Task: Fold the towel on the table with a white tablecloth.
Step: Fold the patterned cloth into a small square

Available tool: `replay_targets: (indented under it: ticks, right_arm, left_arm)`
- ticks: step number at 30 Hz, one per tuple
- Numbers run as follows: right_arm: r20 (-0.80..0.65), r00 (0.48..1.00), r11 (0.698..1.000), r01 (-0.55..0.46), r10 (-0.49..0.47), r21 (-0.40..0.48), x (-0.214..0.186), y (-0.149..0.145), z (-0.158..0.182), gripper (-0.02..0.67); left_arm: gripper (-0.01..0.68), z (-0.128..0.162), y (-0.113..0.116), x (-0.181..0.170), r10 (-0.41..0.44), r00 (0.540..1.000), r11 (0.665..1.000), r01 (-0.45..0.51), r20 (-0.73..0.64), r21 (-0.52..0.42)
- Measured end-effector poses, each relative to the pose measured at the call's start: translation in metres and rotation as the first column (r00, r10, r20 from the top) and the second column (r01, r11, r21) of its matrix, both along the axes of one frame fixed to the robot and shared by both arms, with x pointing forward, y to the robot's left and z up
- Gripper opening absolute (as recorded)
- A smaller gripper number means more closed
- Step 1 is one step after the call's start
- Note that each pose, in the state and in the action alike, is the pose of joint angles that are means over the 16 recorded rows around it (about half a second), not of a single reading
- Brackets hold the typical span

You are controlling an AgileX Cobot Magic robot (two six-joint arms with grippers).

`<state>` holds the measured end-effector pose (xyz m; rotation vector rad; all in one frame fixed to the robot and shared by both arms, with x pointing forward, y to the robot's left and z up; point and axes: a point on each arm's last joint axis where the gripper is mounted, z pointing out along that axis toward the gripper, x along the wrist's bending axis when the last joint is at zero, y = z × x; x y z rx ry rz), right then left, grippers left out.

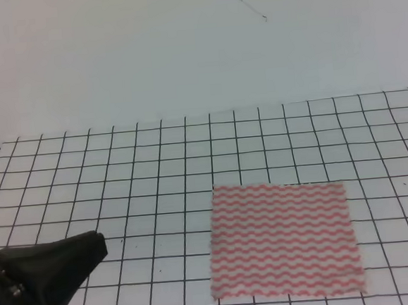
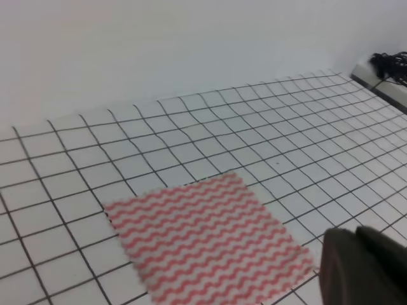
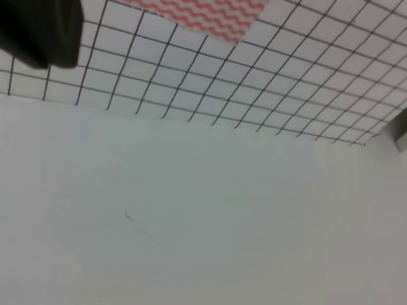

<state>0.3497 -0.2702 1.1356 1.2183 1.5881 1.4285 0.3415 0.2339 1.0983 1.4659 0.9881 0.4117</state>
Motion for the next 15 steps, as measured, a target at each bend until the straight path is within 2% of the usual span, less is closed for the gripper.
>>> replay_targets:
  ticks: [8, 15]
  right_arm:
    - [-0.045, 0.999, 1.000, 0.003, -0.003, -0.007, 0.020, -0.002, -0.007, -0.001]
    - [-0.129, 0.989, 0.996, -0.081, 0.076, -0.032, 0.031, 0.004, -0.018, -0.001]
  left_arm:
    - [-0.002, 0.004, -0.013, 0.030, -0.057, 0.993, 0.997, 0.062, -0.100, 0.045]
    - [-0.002, -0.002, -0.024, 0.064, -0.077, 0.974, 0.992, 0.095, -0.212, 0.079]
